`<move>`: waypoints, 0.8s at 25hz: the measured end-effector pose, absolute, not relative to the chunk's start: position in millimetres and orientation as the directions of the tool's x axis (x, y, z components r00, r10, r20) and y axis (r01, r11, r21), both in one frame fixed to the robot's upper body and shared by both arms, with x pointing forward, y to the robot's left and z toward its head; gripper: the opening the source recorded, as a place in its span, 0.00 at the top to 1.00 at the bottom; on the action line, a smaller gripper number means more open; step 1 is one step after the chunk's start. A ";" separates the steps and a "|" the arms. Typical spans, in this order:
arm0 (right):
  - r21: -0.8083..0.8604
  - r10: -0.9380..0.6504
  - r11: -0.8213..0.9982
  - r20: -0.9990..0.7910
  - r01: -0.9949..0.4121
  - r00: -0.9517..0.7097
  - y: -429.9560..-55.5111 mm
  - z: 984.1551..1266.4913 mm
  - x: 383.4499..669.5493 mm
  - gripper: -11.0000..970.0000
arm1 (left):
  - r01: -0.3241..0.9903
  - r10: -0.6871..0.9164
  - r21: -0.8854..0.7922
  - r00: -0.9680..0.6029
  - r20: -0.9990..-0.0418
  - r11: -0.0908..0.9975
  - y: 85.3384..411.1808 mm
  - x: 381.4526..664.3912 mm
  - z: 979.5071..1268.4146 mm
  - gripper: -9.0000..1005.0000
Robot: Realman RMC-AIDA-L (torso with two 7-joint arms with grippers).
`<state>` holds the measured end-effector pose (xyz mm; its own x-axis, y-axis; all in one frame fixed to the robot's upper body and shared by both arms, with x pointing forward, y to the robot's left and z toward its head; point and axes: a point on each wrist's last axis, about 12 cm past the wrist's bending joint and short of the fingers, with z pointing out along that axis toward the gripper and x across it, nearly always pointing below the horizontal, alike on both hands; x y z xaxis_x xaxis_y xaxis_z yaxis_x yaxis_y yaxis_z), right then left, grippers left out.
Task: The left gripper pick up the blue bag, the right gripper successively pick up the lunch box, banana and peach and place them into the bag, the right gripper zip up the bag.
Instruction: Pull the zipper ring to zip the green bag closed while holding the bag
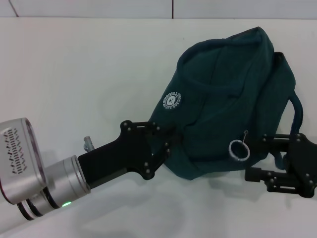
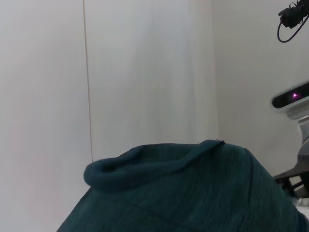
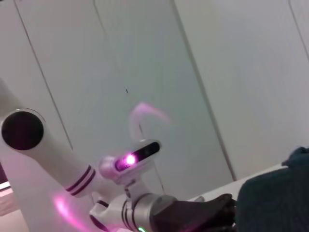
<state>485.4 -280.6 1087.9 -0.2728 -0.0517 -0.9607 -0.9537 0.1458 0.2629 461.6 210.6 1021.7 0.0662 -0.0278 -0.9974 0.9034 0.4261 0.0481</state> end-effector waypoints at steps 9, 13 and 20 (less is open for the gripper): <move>0.264 -0.044 0.118 -0.962 -0.957 -0.271 -281.0 1090.5 483.0 0.38 | 0.903 -0.027 0.048 0.066 -0.997 0.427 210.6 461.6 1021.6 0.83; 0.268 -0.043 0.120 -0.961 -0.956 -0.274 -281.5 1090.6 482.9 0.39 | 0.903 -0.027 0.048 0.066 -0.997 0.427 210.6 461.6 1021.6 0.83; 0.202 0.021 0.155 -0.979 -0.967 -0.201 -290.7 1097.0 477.1 0.39 | 0.903 -0.033 0.037 0.057 -0.998 0.428 211.2 460.3 1021.2 0.83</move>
<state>477.1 -290.7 1097.0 -0.2013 0.0214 -0.9793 -0.9670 0.1549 0.2022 460.3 211.2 1021.2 0.0566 -0.0331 -0.9978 0.9032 0.4276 0.0371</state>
